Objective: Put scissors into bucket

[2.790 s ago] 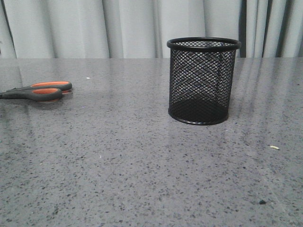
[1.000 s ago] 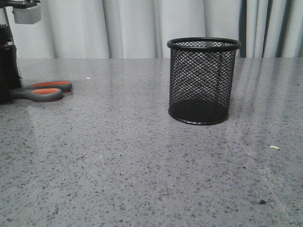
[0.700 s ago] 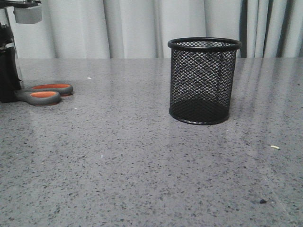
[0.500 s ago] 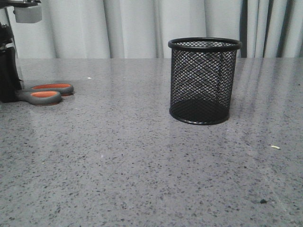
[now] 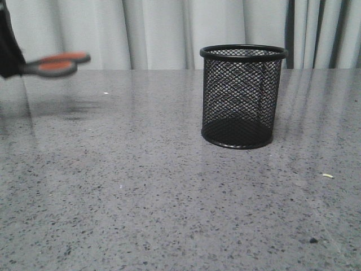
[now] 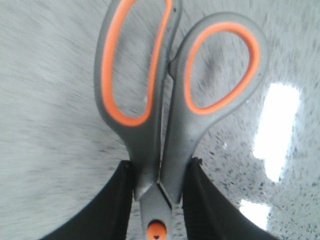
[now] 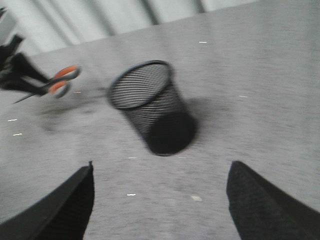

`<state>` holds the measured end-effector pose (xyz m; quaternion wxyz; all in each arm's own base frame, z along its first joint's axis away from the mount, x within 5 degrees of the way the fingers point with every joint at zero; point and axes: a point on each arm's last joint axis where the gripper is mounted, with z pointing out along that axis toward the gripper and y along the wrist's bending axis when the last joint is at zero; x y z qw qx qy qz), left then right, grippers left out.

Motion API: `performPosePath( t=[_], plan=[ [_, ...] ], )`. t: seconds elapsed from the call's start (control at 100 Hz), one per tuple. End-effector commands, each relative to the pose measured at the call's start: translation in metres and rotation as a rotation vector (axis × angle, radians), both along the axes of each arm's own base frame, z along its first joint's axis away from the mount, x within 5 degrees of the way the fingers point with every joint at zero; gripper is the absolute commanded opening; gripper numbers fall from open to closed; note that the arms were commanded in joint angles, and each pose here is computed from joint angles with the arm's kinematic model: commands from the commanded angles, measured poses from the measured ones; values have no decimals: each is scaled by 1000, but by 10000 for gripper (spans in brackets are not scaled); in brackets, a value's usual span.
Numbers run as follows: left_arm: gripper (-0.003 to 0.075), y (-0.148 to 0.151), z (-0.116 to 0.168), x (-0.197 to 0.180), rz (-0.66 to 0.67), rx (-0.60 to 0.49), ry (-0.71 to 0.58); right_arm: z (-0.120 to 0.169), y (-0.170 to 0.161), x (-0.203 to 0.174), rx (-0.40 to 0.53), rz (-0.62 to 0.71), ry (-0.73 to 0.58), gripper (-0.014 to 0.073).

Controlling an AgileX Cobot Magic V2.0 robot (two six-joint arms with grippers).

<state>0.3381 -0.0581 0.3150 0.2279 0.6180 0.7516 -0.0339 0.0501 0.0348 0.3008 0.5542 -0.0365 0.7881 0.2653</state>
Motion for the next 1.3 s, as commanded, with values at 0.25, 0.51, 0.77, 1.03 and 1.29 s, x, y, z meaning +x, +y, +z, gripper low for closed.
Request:
performPosePath(
  t=[0.25,0.51,0.77,1.03,1.29],
  plan=[
    [43,-56,105,-80,-162,-195,-376,49,17,-15,243,254,-183,488],
    [43,-96,138,-139,-368,-296,-511,92,24,-16,236,335,-222,491],
    [43,-126,147,-172,-514,-389,-536,115,38,11,233,390,-157,491],
    [43,-133,151,-178,-533,-425,-560,128,50,43,217,400,-99,491],
    [43,-133,151,-178,-533,-425,-560,138,63,67,261,460,-56,491]
  ],
)
